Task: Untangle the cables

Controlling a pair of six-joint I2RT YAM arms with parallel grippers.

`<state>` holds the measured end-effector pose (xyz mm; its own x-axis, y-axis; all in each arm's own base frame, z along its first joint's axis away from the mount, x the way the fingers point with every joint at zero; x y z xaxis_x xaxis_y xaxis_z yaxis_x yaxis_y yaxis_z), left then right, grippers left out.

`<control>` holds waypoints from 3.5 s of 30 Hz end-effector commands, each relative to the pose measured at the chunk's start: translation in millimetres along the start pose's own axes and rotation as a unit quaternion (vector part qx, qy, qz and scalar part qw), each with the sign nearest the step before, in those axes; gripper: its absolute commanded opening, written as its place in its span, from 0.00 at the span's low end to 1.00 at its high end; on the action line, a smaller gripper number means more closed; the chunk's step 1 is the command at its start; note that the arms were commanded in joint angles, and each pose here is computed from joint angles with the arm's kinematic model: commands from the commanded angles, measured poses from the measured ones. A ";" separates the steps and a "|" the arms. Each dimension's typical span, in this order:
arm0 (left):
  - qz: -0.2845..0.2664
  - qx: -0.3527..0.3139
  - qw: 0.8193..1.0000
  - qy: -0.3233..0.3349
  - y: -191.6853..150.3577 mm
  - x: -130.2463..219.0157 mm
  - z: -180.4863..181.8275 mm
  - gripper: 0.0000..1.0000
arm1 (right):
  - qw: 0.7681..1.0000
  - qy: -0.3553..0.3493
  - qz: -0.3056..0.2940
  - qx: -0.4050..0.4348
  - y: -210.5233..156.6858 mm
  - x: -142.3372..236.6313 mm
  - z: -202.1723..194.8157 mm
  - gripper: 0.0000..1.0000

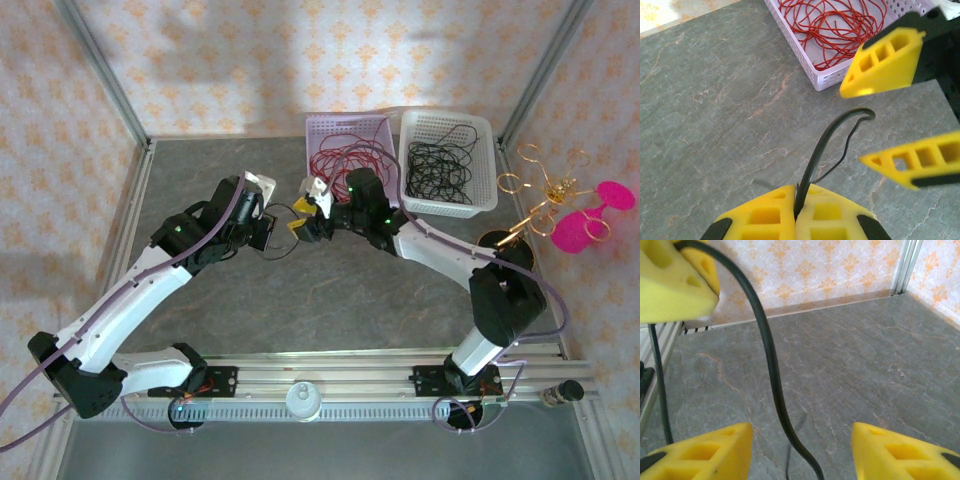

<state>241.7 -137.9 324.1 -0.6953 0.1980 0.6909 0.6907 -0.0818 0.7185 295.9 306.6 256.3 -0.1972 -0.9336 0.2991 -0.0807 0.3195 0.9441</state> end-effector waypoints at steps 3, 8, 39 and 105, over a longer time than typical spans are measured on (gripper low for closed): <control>0.007 -0.014 1.000 0.000 -3.3 2.6 -0.6 0.00 | 0.999 -0.042 0.015 -0.015 15.2 -2.9 -16.4 0.08; -0.009 -0.004 1.000 0.000 0.2 2.6 -0.7 0.25 | 0.992 -0.111 0.033 -0.054 26.8 17.1 -29.2 0.00; -0.117 0.090 0.982 -0.119 -46.0 -2.4 0.2 0.71 | 0.661 -0.683 0.192 -0.244 -45.7 264.5 -229.8 0.00; -0.288 0.257 0.893 0.230 -88.0 -73.4 129.9 0.79 | 0.714 -0.671 -0.009 -0.197 -217.4 256.7 -43.7 0.97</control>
<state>255.7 -41.8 190.1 -0.9053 -0.1822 0.3837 0.2790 0.4260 0.8606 286.5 -5.1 123.1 -0.9838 0.1028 0.1471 0.1475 -0.0036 0.9891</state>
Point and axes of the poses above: each hand's point on the last joint's axis, 136 mm out from that joint toward the fingers, its own x axis back along the fingers, its own z axis along the line the jaws close on, y = z × x, the point moved 7 cm from there along x, back along the fingers, and after that the axes turned 10 degrees about x, right-handed, at the moved point
